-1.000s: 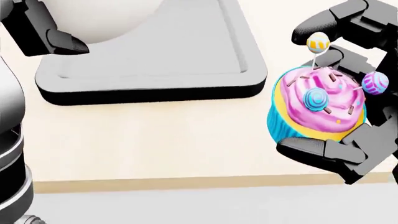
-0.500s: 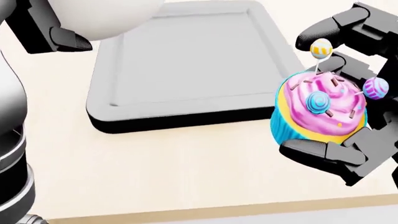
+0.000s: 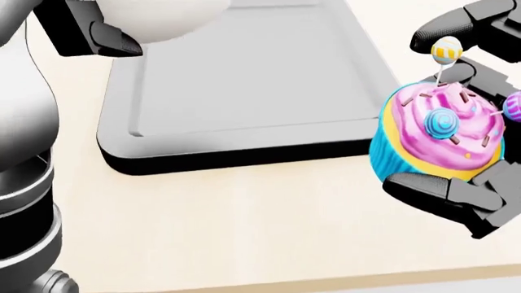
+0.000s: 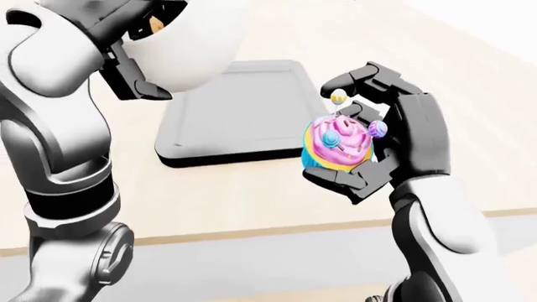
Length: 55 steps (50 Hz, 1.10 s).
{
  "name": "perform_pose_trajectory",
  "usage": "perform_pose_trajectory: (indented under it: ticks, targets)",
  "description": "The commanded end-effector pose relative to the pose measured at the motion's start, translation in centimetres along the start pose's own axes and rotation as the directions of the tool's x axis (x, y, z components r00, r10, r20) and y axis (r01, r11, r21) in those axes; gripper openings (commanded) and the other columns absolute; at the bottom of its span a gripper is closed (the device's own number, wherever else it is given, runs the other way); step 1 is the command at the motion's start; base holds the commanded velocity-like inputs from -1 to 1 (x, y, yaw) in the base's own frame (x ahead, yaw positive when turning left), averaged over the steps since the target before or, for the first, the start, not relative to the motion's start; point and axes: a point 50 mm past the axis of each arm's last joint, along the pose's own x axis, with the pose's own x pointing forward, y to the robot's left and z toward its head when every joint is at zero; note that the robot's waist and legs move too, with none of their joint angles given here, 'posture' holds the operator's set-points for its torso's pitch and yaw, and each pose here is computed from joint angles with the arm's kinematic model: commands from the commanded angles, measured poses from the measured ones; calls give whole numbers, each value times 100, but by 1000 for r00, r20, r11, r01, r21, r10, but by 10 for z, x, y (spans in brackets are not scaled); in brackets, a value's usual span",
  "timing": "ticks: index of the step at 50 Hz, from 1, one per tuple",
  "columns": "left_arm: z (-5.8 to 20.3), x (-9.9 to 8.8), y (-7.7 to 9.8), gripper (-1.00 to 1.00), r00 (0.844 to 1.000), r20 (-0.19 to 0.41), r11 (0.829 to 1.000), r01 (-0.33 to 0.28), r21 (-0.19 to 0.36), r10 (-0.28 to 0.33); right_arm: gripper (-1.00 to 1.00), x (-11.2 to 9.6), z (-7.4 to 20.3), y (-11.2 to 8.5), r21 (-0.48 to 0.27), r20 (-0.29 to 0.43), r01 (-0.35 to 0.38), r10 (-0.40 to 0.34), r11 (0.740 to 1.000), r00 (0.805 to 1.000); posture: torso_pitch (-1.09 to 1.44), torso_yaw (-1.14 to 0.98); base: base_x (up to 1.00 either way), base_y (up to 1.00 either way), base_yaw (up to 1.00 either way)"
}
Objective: Pick up the bowl with donut and place it on the tray. Pick up the cupcake and place it on the tray.
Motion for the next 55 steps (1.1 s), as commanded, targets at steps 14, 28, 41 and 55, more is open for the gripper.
perform_pose_trajectory:
  ticks: [14, 28, 41, 55]
  targets:
    - [7, 23, 14, -100, 999, 27, 999, -32, -22, 33, -100, 0, 12, -2, -7, 88, 14, -14, 1000, 996, 0, 0, 0, 0, 0]
    - [8, 31, 3, -100, 999, 1, 999, 43, 5, -43, -100, 0, 12, 2, -3, 87, 5, -5, 1000, 996, -11, 0, 0, 0, 0]
    - [15, 42, -3, -100, 999, 22, 998, 49, -26, -49, -100, 1, 11, 2, -3, 84, 2, -2, 1000, 996, -24, 0, 0, 0, 0]
    - [7, 77, -31, -100, 995, 40, 992, 95, -78, -92, -100, 2, 8, 2, 0, 81, 1, -1, 1000, 997, -25, 0, 0, 0, 0]
